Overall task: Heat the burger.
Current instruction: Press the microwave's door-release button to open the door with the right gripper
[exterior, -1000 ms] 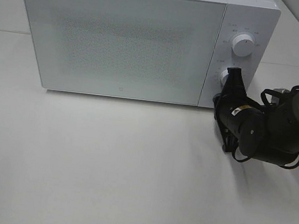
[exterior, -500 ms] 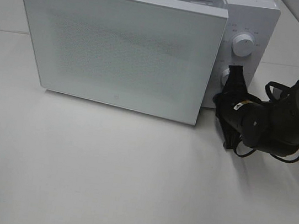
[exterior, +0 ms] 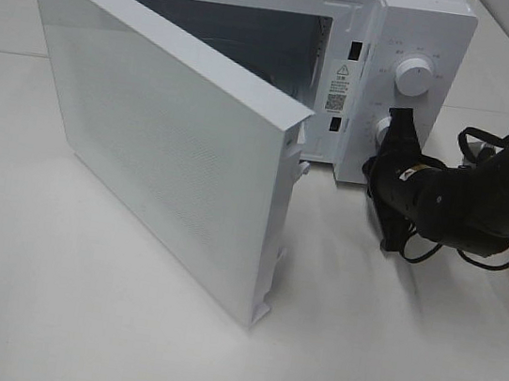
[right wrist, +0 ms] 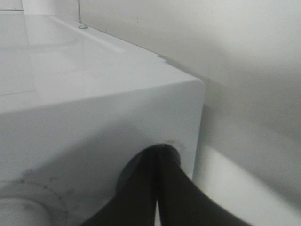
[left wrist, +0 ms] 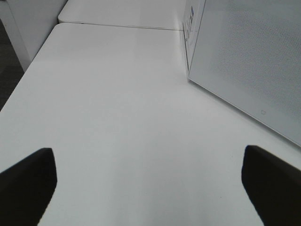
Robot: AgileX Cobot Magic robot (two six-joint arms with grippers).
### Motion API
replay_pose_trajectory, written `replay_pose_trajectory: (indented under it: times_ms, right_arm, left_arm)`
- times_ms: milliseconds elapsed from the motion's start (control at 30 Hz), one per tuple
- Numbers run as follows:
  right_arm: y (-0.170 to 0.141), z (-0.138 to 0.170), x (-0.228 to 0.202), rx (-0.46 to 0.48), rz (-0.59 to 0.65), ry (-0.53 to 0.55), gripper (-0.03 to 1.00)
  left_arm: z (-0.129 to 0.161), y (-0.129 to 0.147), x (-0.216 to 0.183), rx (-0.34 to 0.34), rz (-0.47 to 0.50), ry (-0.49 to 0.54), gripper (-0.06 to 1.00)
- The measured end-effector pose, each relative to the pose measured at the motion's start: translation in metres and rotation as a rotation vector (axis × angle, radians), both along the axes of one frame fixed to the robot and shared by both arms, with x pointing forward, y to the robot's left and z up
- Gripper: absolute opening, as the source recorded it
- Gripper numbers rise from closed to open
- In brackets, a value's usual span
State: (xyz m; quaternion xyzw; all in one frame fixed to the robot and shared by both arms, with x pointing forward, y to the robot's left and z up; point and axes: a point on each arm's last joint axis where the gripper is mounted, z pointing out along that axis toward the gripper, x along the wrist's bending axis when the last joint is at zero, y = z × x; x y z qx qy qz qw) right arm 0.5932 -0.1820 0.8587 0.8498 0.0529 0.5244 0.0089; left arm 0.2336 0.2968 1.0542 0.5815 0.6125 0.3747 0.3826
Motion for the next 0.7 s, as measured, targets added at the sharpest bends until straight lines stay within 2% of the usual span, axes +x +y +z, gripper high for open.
replay_pose_trajectory:
  times_ms: [700]
  right_arm:
    - [-0.006,0.003,-0.015,0.003,0.001,-0.054,0.02]
  left_arm:
    - [0.000,0.000,0.000,0.000,0.000,0.000,0.99]
